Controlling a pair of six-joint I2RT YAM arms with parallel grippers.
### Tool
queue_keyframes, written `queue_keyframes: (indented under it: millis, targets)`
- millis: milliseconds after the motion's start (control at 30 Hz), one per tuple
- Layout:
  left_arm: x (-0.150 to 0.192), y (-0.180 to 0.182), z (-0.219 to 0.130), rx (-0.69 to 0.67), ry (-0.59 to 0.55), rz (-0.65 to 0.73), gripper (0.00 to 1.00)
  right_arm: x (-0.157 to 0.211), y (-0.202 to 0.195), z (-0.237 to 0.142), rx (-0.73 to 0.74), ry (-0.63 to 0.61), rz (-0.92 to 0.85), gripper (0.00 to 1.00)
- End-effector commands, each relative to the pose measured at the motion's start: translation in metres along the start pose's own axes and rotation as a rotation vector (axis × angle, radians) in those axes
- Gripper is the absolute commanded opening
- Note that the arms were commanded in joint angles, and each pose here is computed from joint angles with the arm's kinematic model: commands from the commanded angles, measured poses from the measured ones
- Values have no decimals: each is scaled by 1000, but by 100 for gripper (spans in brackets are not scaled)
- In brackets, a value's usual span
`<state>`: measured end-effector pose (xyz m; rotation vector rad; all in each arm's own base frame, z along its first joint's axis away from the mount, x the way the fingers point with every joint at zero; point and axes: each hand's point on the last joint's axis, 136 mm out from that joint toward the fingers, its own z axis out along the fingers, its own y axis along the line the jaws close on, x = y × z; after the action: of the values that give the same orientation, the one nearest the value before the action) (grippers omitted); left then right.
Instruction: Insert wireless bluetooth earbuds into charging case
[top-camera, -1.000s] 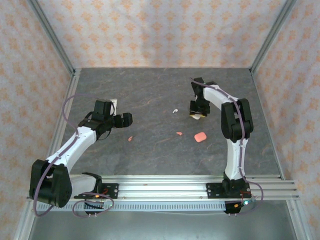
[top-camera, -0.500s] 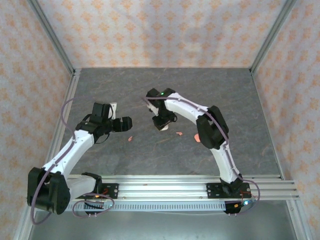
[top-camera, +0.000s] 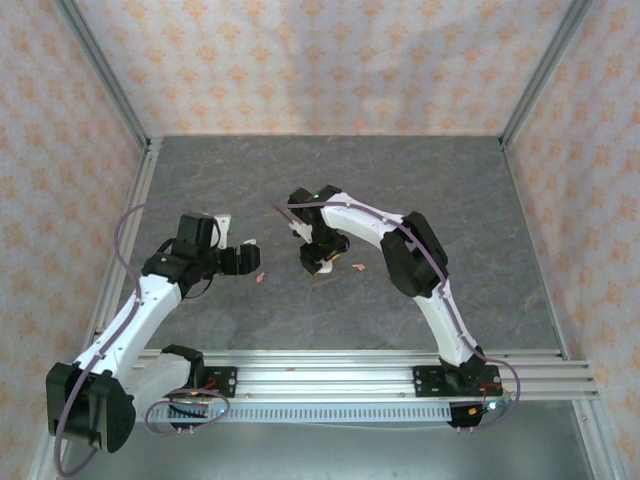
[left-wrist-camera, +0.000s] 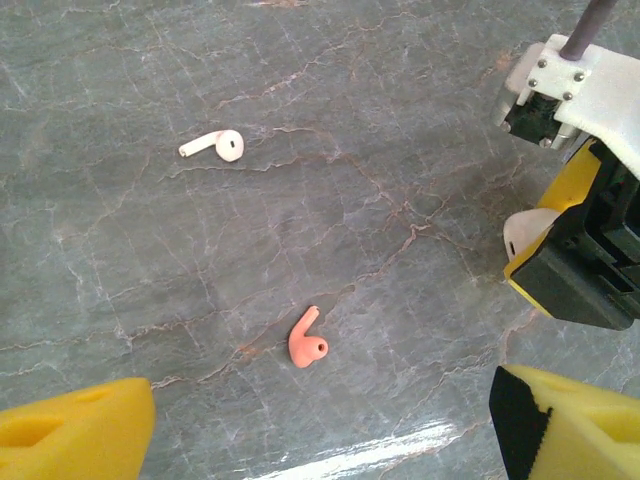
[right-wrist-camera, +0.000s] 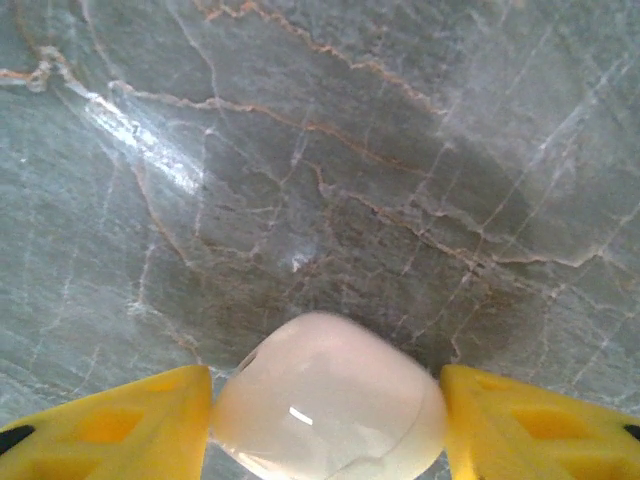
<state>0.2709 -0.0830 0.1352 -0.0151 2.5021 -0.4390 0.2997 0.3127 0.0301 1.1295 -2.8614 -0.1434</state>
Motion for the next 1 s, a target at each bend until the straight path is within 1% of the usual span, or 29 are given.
queue_keyframes:
  millis: [0, 133, 200, 267, 333, 433, 500, 567, 633, 667, 800, 967]
  targets:
    - [-9, -15, -15, 47, -30, 117, 88, -1, 9, -36, -40, -92, 13, 63]
    - [-19, -39, -29, 148, -76, 270, 88, 2, 3, -62, -80, -177, 73, 64]
    - [-18, -55, -34, 199, -84, 409, 88, 9, -6, -74, -83, -219, 132, 64]
    - [-11, -72, -35, 237, -79, 590, 90, 19, -19, -86, -86, -272, 218, 64]
    - [-5, -84, -32, 240, -67, 756, 93, 32, -30, -93, -96, -320, 309, 64]
    - [5, -102, -17, 236, 4, 971, 95, 52, -39, -95, -139, -389, 438, 64]
    - [12, -108, -1, 220, 95, 1092, 94, 65, -45, -93, -166, -419, 529, 64]
    - [22, -112, 20, 207, 220, 1212, 94, 78, -49, -89, -184, -434, 610, 64]
    - [29, -116, 37, 210, 306, 1295, 92, 89, -53, -85, -182, -440, 668, 64]
    - [30, -120, 47, 221, 329, 1323, 92, 95, -54, -83, -179, -443, 692, 64]
    - [27, -132, 77, 255, 361, 1382, 93, 115, -61, -81, -157, -460, 765, 65]
    - [23, -138, 108, 273, 446, 1434, 93, 137, -69, -79, -130, -491, 824, 65]
